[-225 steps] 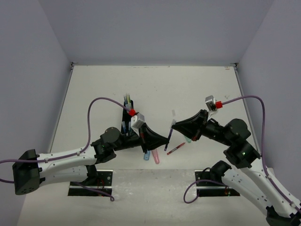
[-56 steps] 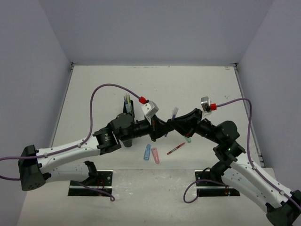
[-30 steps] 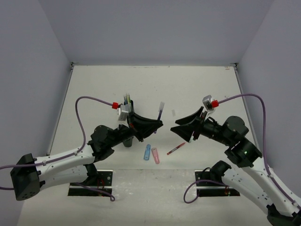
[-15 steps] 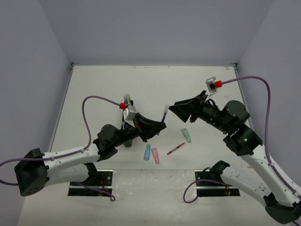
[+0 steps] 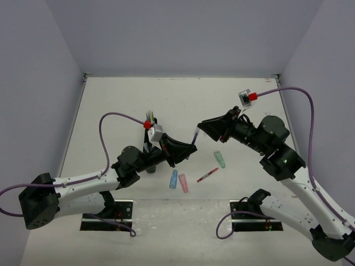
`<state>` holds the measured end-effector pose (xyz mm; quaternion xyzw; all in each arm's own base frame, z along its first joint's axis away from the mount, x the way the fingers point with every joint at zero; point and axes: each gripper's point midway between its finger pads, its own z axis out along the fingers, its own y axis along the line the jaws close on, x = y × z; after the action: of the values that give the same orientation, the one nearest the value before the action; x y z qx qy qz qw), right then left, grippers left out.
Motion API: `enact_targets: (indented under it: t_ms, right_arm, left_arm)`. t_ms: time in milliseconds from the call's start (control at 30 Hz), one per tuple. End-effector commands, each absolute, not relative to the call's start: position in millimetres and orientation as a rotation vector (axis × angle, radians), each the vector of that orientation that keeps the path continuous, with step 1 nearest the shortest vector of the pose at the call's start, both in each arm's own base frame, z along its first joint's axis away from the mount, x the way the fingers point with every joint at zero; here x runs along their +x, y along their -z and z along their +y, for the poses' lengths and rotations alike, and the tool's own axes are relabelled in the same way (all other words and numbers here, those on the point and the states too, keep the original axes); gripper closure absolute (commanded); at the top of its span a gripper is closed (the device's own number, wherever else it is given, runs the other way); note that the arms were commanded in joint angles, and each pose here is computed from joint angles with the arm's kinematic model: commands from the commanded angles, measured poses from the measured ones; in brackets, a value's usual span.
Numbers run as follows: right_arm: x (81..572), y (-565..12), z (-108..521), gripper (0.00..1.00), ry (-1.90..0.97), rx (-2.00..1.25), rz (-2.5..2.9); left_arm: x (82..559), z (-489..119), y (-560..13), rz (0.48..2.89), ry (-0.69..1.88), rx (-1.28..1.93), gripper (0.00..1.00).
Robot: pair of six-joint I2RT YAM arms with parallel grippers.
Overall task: Sort the stationery into containers
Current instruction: Close the pen cap on the pen.
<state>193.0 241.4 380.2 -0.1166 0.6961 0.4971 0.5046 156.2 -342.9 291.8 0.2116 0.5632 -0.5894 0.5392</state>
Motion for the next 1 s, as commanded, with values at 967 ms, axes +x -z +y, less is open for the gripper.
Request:
enact_targets:
  t_ms: [967]
  right_arm:
    - [177, -291, 272, 1.00, -1.291, -0.521, 1.760]
  left_arm:
    - [167, -327, -404, 1.091, 1.378, 0.504, 1.00]
